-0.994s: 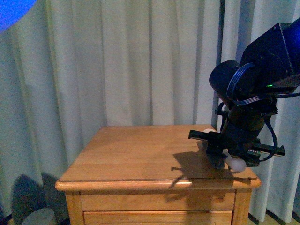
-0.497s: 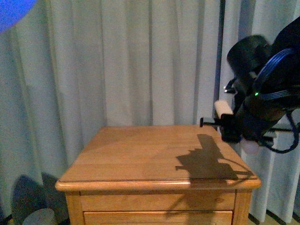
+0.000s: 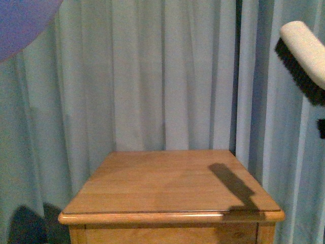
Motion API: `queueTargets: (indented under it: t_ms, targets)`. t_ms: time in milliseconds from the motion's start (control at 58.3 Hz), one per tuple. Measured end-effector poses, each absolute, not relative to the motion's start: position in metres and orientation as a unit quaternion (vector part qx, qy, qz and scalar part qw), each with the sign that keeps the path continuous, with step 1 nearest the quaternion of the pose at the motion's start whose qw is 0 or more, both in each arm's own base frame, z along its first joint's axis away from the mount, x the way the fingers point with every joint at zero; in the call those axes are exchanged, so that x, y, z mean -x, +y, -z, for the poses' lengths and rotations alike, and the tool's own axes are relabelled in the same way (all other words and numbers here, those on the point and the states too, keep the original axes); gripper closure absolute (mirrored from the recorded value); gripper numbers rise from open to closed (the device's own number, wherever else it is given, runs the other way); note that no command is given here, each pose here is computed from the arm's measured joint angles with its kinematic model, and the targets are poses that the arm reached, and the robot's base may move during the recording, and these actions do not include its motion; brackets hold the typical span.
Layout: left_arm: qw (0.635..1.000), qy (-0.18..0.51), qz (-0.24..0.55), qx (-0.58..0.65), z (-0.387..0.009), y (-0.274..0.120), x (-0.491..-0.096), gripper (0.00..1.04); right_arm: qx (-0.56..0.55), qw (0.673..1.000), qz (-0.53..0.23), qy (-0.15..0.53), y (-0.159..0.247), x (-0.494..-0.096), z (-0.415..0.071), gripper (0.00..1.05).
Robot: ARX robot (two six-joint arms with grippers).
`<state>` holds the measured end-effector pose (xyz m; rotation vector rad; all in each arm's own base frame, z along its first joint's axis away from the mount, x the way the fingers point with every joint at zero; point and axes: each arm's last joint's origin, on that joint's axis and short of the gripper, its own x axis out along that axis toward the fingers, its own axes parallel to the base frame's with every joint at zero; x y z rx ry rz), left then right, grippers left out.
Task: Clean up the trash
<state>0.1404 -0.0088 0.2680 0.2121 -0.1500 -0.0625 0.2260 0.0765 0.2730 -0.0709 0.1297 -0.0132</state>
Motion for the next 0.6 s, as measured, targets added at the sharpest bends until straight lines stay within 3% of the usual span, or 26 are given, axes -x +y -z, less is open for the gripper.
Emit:
queueTargets:
  t_ms: [309,600]
  targets:
    - [0.991,-0.075,0.031,-0.106,-0.268,-0.009,-0.14,0.77,0.008,0.998,0.069,-0.003,0.051,-0.171,-0.271,0.85]
    - [0.991,-0.075,0.031,-0.106,-0.268,-0.009,-0.14,0.77,-0.007,0.995,0.094,-0.029,0.047,-0.163,-0.278,0.85]
